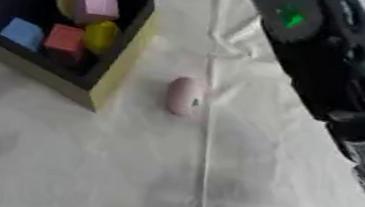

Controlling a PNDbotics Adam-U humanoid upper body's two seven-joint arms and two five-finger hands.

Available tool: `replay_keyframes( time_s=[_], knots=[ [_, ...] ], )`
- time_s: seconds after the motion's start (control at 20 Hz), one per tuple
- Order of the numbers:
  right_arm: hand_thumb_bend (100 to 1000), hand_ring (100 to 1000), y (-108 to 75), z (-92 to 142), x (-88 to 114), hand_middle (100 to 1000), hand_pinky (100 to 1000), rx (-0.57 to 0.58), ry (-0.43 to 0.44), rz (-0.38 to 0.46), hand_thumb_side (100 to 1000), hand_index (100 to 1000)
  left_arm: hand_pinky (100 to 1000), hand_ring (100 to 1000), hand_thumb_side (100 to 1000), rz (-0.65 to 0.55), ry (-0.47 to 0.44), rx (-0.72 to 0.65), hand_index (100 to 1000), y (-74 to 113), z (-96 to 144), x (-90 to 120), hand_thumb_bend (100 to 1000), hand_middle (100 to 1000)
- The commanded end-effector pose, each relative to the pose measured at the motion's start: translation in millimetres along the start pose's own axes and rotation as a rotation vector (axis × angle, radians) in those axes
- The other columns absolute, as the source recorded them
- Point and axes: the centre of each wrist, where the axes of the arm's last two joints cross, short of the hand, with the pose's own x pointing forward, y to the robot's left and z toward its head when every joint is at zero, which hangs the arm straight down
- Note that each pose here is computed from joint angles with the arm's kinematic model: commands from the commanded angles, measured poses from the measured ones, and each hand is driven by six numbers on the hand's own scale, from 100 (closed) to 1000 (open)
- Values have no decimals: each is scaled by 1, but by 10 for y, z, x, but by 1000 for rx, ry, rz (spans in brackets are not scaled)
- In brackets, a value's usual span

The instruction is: Pick up objects on the table and place them in the box.

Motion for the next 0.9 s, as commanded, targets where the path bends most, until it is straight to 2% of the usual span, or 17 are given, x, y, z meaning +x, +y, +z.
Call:
replay_keyframes(
  time_s=[0.05,0.2,0.3,0.65,0.9],
  knots=[
    [100,859,-285,328,59,741,834,-20,-12,4,240,854,713,706,443,-40,-11,-12,795,51,-41,74,431,644],
    [100,837,-315,596,162,716,823,0,-27,-9,242,838,713,706,447,-49,-7,-4,794,58,-28,75,428,644],
    [100,825,-287,690,175,703,817,22,-39,-8,240,824,712,706,447,-54,-7,2,794,65,-19,76,427,645],
    [100,808,-42,829,93,686,807,94,-87,7,268,811,711,707,451,-83,-9,55,788,108,11,92,425,646],
    [100,790,124,831,133,664,792,133,-127,9,300,797,712,708,457,-88,-2,60,787,98,20,84,422,646]
  ],
)
